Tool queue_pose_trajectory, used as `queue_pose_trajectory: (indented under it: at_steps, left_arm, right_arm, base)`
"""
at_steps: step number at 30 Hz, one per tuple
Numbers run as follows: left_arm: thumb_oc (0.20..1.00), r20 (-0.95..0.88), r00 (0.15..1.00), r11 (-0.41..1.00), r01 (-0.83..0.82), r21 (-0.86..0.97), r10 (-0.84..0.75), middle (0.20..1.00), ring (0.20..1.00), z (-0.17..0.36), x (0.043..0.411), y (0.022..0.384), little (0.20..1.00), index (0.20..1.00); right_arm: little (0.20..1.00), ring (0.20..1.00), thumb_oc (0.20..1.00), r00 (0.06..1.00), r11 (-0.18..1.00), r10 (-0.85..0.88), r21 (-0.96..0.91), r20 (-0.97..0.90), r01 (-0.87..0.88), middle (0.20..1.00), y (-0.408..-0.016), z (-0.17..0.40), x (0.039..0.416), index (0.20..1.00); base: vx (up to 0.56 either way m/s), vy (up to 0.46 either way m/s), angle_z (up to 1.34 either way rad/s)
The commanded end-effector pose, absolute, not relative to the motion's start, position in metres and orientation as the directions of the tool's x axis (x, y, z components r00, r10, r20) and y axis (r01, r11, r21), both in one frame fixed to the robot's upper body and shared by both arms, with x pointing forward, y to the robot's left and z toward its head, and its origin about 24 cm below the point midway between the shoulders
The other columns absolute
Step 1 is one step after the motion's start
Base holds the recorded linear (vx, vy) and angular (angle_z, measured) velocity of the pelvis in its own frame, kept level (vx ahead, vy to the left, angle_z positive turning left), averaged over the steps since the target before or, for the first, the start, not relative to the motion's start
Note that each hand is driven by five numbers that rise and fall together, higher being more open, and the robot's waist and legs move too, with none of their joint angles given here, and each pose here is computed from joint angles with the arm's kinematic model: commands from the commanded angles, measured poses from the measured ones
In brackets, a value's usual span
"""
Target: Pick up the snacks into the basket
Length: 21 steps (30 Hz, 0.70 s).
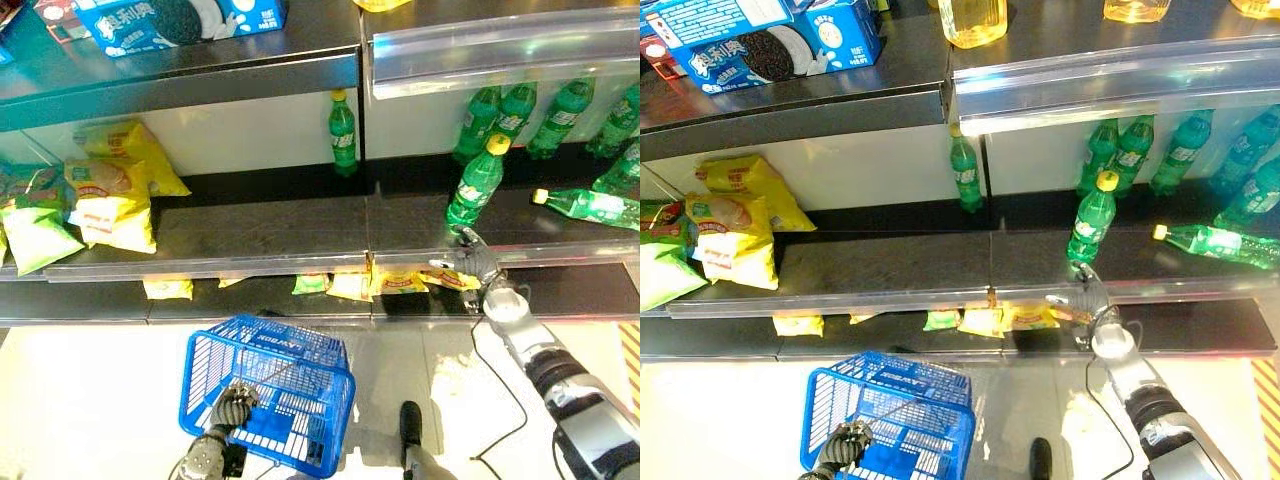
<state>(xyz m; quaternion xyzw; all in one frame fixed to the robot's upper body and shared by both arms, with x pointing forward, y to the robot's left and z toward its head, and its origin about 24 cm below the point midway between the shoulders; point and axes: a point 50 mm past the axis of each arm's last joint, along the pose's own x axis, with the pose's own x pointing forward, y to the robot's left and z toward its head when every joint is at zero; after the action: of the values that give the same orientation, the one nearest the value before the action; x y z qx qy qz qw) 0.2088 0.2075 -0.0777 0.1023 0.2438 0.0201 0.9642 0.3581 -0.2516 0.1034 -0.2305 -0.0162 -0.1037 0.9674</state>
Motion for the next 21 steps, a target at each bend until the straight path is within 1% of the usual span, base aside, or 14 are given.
queue_pose_trajectory:
  at_steps: [1,5,9,11,13,15,16,21]
  left_arm:
    - [0.200,-0.396,0.911,0.962,-0.004,0.272,0.116,0.200,0.200,-0.067,0.211,0.221,0.200,0.200]
    - [0.200,-0.396,0.910,0.959,-0.006,0.282,0.122,0.200,0.200,-0.067,0.209,0.223,0.200,0.200]
    - [0.200,-0.390,0.913,0.958,-0.004,0.287,0.121,0.200,0.200,-0.067,0.208,0.224,0.200,0.200]
    - [0.200,-0.389,0.913,0.958,-0.006,0.286,0.121,0.200,0.200,-0.066,0.208,0.224,0.200,0.200]
    - [0.200,-0.390,0.912,0.959,-0.008,0.284,0.124,0.200,0.200,-0.067,0.208,0.225,0.200,0.200]
    - [0.200,-0.391,0.912,0.959,-0.008,0.283,0.123,0.200,0.200,-0.067,0.208,0.224,0.200,0.200]
    - [0.200,-0.398,0.909,0.958,-0.003,0.286,0.122,0.200,0.200,-0.068,0.207,0.225,0.200,0.200]
    - [0.200,-0.400,0.909,0.958,0.003,0.287,0.117,0.200,0.200,-0.068,0.207,0.223,0.200,0.200]
  right_arm:
    - [1.000,1.000,1.000,0.965,0.889,-0.171,-0.392,0.198,0.237,1.000,-0.252,0.120,0.351,1.000]
    - [1.000,1.000,1.000,0.966,0.876,-0.185,-0.414,0.182,0.246,1.000,-0.260,0.110,0.341,1.000]
    - [1.000,1.000,1.000,0.942,0.862,-0.276,-0.385,0.189,0.330,1.000,-0.277,0.112,0.340,1.000]
    - [1.000,1.000,1.000,0.939,0.860,-0.285,-0.381,0.193,0.339,1.000,-0.279,0.114,0.341,1.000]
    - [1.000,1.000,1.000,0.918,0.847,-0.335,-0.360,0.210,0.392,1.000,-0.289,0.121,0.343,1.000]
    - [1.000,1.000,1.000,0.915,0.842,-0.343,-0.362,0.211,0.399,1.000,-0.292,0.122,0.343,1.000]
    - [1.000,1.000,1.000,0.899,0.825,-0.372,-0.361,0.231,0.434,1.000,-0.299,0.130,0.344,1.000]
    - [1.000,1.000,1.000,0.866,0.797,-0.413,-0.348,0.283,0.494,1.000,-0.310,0.154,0.350,1.000]
  base:
    - [0.00,0.002,0.03]
    - [0.00,0.000,0.00]
    - [-0.01,0.007,-0.02]
    - [-0.01,0.013,-0.05]
    - [-0.01,0.017,-0.06]
    - [0.00,0.004,-0.02]
    - [0.00,0.000,0.00]
    - [-0.01,0.003,-0.02]
